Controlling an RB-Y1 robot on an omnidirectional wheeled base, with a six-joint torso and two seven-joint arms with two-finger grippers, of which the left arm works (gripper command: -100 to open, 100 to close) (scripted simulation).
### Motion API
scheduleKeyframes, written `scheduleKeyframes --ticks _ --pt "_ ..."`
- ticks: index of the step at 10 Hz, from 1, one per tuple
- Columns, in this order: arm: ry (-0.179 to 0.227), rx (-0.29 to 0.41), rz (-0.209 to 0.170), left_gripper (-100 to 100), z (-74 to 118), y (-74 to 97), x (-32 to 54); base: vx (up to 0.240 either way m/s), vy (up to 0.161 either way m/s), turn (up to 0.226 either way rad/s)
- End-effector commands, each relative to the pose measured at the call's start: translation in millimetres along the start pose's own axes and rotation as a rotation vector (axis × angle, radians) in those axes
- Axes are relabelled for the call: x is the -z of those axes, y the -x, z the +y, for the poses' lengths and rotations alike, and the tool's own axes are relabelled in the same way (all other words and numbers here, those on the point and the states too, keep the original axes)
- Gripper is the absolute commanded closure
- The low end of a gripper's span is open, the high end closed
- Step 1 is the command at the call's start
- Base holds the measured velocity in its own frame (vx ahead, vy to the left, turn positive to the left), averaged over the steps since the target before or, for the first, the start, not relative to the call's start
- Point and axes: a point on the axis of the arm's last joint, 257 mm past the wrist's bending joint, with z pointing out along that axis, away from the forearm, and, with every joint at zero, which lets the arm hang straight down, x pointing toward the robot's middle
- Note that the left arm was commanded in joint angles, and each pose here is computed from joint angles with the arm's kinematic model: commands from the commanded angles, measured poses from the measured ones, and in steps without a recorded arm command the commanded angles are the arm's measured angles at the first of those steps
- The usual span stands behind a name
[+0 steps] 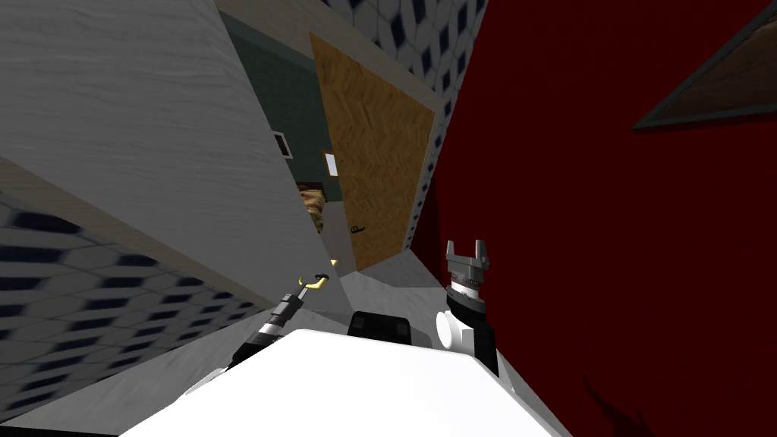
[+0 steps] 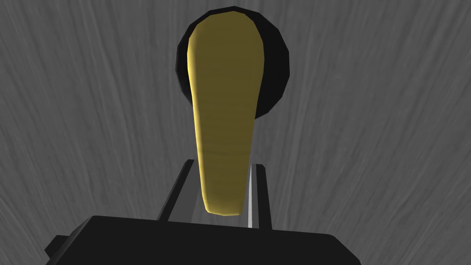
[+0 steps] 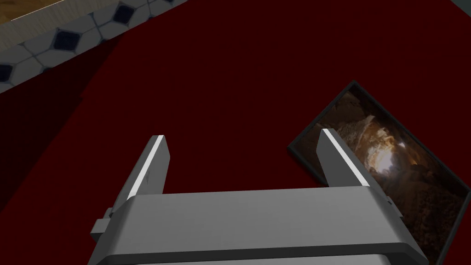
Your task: Pull the door open
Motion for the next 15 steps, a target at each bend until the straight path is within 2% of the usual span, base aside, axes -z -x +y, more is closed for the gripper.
scheduleKeyframes --ticks 1,2,5,7,8,9,13,15 --pt "0.000 0.000 0.000 100 0.0 0.0 0.0 -0.118 0.052 -0.036" --pt "0.004 0.003 0.006 100 2.4 -2.6 -6.1 -0.145 0.044 -0.108" --pt "0.003 0.005 0.012 100 2.8 -5.1 -16.4 -0.187 0.027 -0.115" --pt "0.001 0.007 0.020 100 3.1 -8.1 -28.9 -0.241 0.061 -0.135" --pt "0.001 0.007 0.021 100 3.1 -8.8 -31.5 -0.183 0.056 -0.090" --pt "0.000 0.009 0.028 100 2.9 -11.4 -42.0 -0.254 0.033 -0.168" --pt "-0.003 0.011 0.041 100 1.8 -17.0 -63.4 -0.242 0.081 -0.134" --pt "-0.002 0.005 0.032 100 1.5 -11.5 -63.2 -0.108 0.028 -0.025"
